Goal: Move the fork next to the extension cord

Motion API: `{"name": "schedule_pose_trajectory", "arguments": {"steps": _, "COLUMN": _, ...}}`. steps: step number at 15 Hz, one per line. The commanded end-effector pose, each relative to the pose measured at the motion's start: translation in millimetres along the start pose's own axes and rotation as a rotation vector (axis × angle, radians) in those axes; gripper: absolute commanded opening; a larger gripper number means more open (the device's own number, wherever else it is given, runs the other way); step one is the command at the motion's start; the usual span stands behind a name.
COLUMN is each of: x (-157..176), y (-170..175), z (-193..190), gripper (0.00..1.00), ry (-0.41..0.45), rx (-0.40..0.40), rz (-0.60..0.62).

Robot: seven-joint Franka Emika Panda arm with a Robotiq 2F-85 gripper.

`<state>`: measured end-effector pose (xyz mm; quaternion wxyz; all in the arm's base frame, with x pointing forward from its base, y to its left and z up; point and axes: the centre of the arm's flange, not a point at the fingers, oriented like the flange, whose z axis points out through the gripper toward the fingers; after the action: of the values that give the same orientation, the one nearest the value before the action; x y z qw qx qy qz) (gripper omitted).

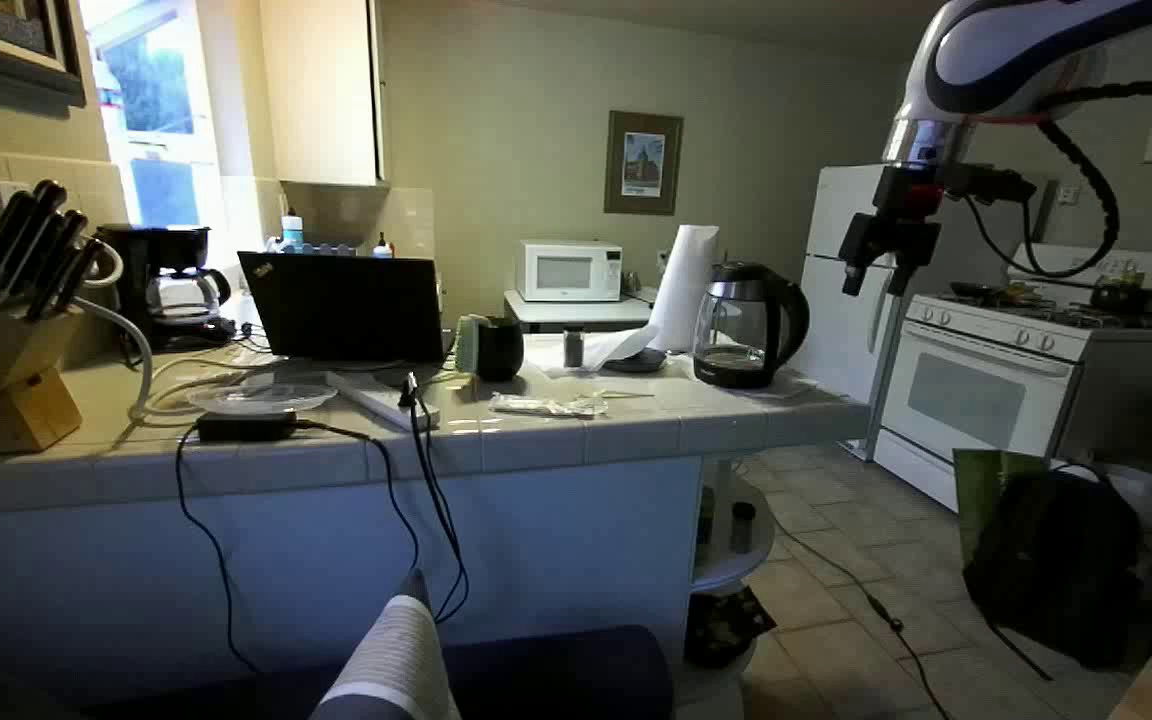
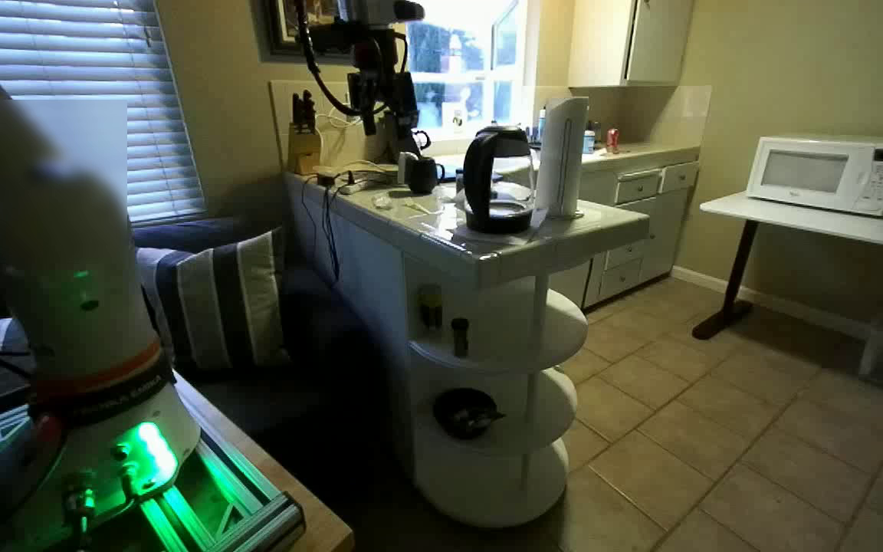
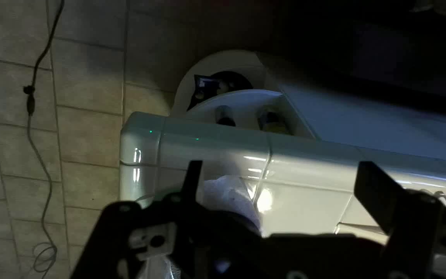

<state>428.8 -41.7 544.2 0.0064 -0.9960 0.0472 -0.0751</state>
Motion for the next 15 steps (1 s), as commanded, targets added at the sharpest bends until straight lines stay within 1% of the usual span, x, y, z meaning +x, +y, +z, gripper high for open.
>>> {"name": "schedule_pose_trajectory", "arguments": {"steps": 1, "x": 0, "y": 0, "z": 0, "gripper": 1.0, "ry": 0.0, "rx": 0.0, "rz": 0.0}}
{"name": "schedule_pose_trajectory", "arguments": {"steps": 5, "x": 0, "y": 0, "z": 0, "gripper": 1.0, "ry": 0.0, "rx": 0.0, "rz": 0.0}}
{"name": "schedule_pose_trajectory", "arguments": {"steps": 7, "x": 11, "y": -31, "z": 9, "gripper": 1.0, "ry": -0.036, "rx": 0.023, "rz": -0.164}}
{"name": "schedule_pose_trajectory", "arguments": {"steps": 11, "x": 20, "y": -99, "z": 36, "gripper": 1.0, "ry": -0.08, "rx": 0.044, "rz": -0.375}}
{"name": "schedule_pose_trajectory", "arguments": {"steps": 13, "x": 29, "y": -125, "z": 48, "gripper": 1.0, "ry": -0.106, "rx": 0.037, "rz": -0.492}}
{"name": "schedule_pose_trajectory", "arguments": {"steps": 15, "x": 47, "y": -142, "z": 59, "gripper": 1.0, "ry": -0.116, "rx": 0.014, "rz": -0.61}}
